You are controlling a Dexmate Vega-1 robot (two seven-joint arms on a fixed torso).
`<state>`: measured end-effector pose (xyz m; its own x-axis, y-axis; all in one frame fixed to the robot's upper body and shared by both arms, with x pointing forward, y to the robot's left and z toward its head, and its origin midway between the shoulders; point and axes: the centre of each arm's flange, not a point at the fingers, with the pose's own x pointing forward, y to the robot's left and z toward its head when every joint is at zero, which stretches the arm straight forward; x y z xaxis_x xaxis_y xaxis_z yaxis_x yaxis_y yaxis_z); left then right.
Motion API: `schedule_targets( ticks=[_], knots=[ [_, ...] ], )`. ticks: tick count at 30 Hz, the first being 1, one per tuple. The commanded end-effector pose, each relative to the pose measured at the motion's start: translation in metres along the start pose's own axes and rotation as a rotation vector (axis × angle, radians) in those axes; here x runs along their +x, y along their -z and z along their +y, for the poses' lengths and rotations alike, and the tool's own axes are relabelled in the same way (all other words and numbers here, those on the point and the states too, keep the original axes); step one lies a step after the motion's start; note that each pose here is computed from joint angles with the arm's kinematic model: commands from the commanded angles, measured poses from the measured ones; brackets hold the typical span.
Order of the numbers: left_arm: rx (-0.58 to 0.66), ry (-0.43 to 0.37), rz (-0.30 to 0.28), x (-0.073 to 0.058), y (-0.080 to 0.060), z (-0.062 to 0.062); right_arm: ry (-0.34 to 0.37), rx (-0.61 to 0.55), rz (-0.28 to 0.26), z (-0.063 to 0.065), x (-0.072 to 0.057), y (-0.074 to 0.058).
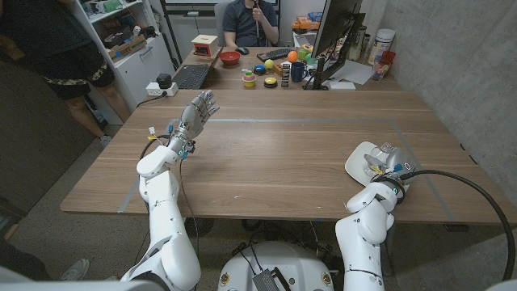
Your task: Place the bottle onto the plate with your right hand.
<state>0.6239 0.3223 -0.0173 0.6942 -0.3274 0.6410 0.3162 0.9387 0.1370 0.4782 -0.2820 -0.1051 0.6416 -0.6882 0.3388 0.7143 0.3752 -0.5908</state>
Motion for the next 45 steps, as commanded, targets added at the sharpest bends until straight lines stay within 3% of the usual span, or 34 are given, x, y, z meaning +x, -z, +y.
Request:
schedule_targets(
  ticks=[1, 23, 45],
  knots=[
    [0.001, -0.002, -0.004, -0.004, -0.002, 0.001, -0.043, -0.01, 0.004, -0.001, -0.001, 0.0],
    [-0.004, -0.007, -0.001, -0.006, 0.001, 0.006, -0.099, -0.106, -0.007, -0.001, -0.005, -0.008],
    [-0.01, -0.009, 0.003, -0.002, 0.005, 0.011, -0.059, -0.123, -0.026, -0.007, -0.002, -0.019]
  ],
)
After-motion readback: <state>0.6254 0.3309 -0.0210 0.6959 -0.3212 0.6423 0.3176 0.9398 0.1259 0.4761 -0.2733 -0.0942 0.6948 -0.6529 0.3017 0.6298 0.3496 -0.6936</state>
